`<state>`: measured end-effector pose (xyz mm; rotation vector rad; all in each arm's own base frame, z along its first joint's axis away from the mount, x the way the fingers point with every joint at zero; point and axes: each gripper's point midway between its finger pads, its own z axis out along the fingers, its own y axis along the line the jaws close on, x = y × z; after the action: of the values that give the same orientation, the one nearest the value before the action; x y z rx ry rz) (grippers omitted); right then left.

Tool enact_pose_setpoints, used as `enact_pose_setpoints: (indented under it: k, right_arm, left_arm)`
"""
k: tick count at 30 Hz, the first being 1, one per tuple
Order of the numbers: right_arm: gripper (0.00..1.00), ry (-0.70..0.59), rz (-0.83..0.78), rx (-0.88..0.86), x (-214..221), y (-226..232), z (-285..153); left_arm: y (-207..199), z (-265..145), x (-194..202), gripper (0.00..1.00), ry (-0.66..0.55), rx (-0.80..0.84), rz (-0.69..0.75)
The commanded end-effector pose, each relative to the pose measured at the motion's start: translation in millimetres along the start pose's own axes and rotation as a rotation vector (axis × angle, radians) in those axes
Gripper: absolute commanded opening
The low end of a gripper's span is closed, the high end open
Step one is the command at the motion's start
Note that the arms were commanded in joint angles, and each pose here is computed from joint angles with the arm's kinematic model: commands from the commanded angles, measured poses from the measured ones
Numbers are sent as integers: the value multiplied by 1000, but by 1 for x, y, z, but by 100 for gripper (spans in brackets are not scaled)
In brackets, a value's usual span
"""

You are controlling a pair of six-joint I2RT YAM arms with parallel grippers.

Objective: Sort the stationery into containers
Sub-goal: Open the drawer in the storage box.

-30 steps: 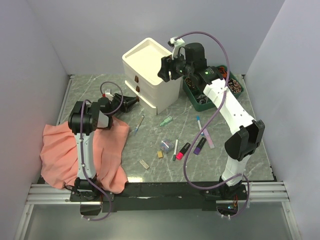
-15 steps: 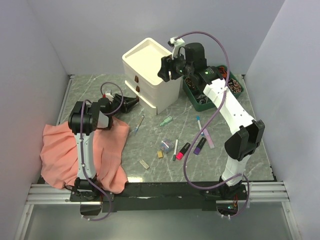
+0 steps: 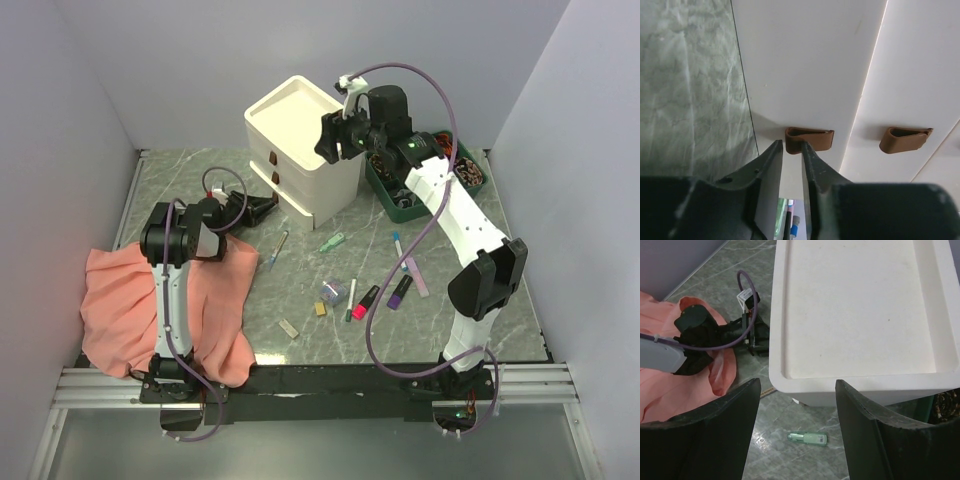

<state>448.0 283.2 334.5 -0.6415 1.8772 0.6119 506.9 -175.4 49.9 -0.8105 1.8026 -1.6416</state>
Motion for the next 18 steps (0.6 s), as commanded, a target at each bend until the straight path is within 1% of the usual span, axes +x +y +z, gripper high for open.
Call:
enact_pose_setpoints:
  k: [1, 3, 4, 7, 11, 15, 16, 18]
  right_arm:
    - [69, -59, -34, -2, -21, 1, -6]
    - [69, -57, -33, 0, -20, 1, -6]
    - [69, -55, -33, -3, -20, 2, -6]
    - [69, -56, -32, -5, -20, 1, -4]
    - [69, -58, -25, -8, -21, 2, -2]
    - [68, -55, -27, -11, -21, 1, 2]
    - [68, -52, -24, -11, -21, 1, 2]
    - [67, -52, -24, -16, -20, 1, 2]
  left_arm:
    - [-23, 4, -2, 25, 8, 90, 35]
    - [-25, 4, -2, 27, 8, 100, 28]
    - [-27, 4, -2, 29, 10, 105, 18]
    - [-34, 4, -1, 33, 18, 120, 19]
    - [-35, 5, -1, 33, 21, 125, 17]
    - [-36, 5, -1, 25, 24, 131, 20]
    - [-37, 4, -1, 19, 22, 134, 23]
    - [-37, 2, 0, 14, 21, 128, 17]
